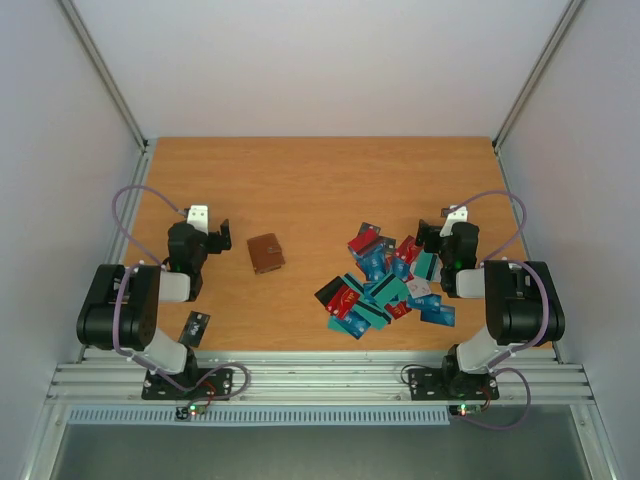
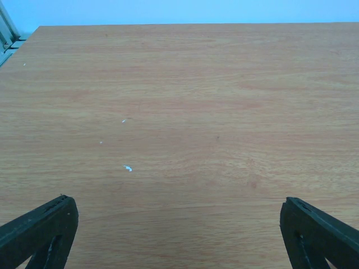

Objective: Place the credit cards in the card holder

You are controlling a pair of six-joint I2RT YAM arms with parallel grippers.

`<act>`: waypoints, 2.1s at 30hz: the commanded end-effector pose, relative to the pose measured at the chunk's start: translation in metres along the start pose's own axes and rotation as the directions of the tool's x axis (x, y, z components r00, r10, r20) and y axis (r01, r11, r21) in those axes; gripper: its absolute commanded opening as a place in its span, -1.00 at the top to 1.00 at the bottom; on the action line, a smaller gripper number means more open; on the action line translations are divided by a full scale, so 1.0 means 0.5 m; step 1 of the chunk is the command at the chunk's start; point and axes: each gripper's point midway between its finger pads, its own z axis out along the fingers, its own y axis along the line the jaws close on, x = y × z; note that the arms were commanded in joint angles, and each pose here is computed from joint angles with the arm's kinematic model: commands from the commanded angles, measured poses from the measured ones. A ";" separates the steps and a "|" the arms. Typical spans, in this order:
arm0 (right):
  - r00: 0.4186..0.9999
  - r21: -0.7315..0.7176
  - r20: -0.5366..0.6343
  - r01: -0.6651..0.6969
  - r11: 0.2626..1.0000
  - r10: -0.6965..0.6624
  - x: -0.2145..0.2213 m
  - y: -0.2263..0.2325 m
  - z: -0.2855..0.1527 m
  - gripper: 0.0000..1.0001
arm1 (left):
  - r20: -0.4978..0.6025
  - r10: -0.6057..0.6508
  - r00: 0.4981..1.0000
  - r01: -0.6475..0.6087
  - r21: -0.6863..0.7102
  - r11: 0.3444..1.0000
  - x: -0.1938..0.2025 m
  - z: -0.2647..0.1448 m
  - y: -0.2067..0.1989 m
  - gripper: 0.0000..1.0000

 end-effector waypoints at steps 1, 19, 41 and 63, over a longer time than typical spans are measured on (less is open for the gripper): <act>0.998 -0.009 0.059 0.018 1.000 -0.018 -0.035 0.006 0.004 -0.97 | 0.103 0.004 0.995 -0.003 -0.010 1.000 -0.059 0.007 0.002 -0.99; 0.997 -0.018 0.067 0.028 0.999 -0.027 -0.037 0.010 0.001 -0.97 | 0.110 0.008 0.994 -0.007 -0.010 1.000 -0.064 0.003 0.002 -0.99; 0.997 -0.043 0.062 -0.050 0.998 0.053 -0.310 0.042 -0.161 -0.97 | -0.104 -0.146 0.984 0.151 0.043 0.988 -0.272 -0.164 -0.027 -0.99; 0.810 -0.278 -0.572 -0.335 0.900 0.125 -0.157 0.261 -0.323 -0.97 | -0.747 -0.388 0.541 0.535 -0.050 0.843 0.022 -0.203 -0.171 -0.53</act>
